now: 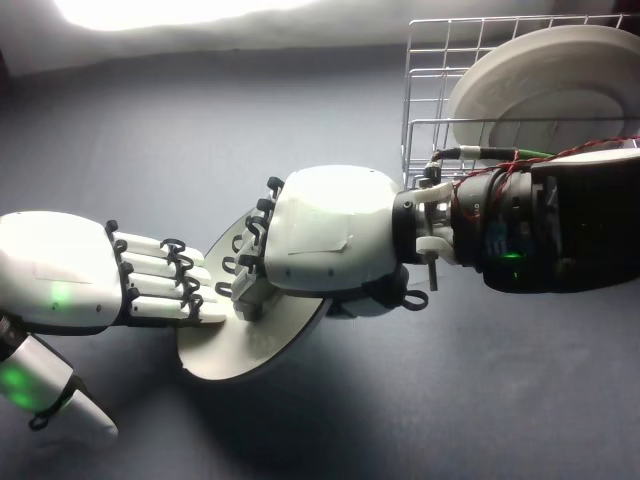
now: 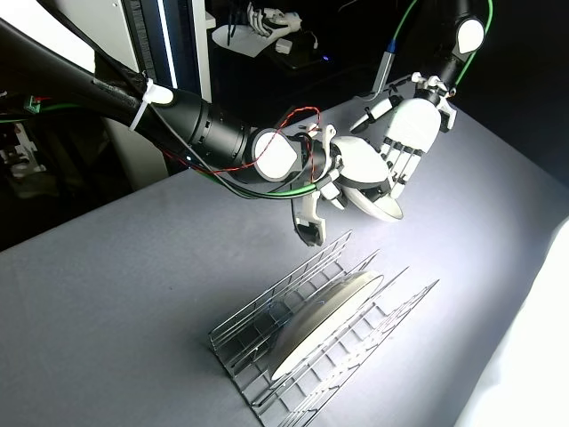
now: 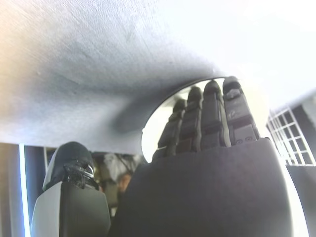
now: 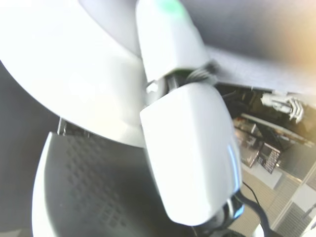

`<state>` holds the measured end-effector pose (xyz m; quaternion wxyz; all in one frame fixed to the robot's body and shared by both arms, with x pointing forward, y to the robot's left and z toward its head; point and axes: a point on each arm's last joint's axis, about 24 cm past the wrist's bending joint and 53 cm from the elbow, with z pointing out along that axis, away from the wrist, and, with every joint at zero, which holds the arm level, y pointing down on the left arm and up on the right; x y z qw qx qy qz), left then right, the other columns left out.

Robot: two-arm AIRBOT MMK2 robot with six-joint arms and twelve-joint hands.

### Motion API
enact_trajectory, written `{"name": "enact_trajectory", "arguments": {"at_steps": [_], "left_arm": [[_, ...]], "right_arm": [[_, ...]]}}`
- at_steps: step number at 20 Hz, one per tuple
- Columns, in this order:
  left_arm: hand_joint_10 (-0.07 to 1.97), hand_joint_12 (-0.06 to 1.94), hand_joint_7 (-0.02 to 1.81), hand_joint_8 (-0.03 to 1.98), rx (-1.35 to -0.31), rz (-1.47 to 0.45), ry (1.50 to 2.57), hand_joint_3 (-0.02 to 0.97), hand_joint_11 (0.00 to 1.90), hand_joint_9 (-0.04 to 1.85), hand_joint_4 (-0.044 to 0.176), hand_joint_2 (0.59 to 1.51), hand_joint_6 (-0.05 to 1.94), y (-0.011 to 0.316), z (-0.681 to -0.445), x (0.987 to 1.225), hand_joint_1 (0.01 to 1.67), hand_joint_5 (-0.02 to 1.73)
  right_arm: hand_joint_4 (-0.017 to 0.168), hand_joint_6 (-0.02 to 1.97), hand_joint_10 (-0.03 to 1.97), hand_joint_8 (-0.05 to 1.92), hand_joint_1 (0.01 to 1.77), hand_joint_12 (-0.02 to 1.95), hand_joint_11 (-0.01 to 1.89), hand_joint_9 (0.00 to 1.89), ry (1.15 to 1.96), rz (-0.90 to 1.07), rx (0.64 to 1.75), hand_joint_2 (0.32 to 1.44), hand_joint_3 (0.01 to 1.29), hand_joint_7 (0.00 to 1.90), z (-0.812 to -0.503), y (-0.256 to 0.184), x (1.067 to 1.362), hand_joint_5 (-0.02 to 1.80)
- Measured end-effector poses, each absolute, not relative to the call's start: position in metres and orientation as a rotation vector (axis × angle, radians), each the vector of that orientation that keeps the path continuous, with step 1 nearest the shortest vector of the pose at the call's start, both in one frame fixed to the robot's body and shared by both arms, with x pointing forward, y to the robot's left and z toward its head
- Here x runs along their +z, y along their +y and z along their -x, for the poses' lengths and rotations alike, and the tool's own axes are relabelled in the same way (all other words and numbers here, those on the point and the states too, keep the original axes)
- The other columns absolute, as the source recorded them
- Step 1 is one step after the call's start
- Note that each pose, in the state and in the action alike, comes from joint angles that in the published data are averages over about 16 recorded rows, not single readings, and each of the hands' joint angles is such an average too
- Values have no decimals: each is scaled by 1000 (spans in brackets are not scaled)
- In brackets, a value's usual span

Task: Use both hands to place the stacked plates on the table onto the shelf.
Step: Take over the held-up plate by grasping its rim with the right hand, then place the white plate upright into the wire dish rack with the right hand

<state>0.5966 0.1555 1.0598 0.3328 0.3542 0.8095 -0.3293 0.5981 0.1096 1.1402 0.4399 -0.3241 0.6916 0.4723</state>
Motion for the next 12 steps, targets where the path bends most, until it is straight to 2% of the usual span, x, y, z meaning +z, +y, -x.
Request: {"name": "enact_trajectory", "arguments": {"at_steps": [5, 12], "left_arm": [[-3, -1, 16, -1, -856, -930, 2050, 11, 13, 13, -4, 1062, -14, 154, -601, 1087, 16, -6], [5, 13, 19, -2, -835, -907, 1948, 11, 18, 17, 2, 1061, 8, 168, -607, 1136, 15, 9]], "right_arm": [[-6, 421, 927, 547, 1434, 1495, 835, 809, 1702, 788, 1195, 960, 13, 853, -596, 97, 1152, 836], [-5, 600, 1021, 614, 1381, 1414, 918, 905, 1687, 711, 1236, 957, 13, 940, -595, 73, 1177, 878]]}}
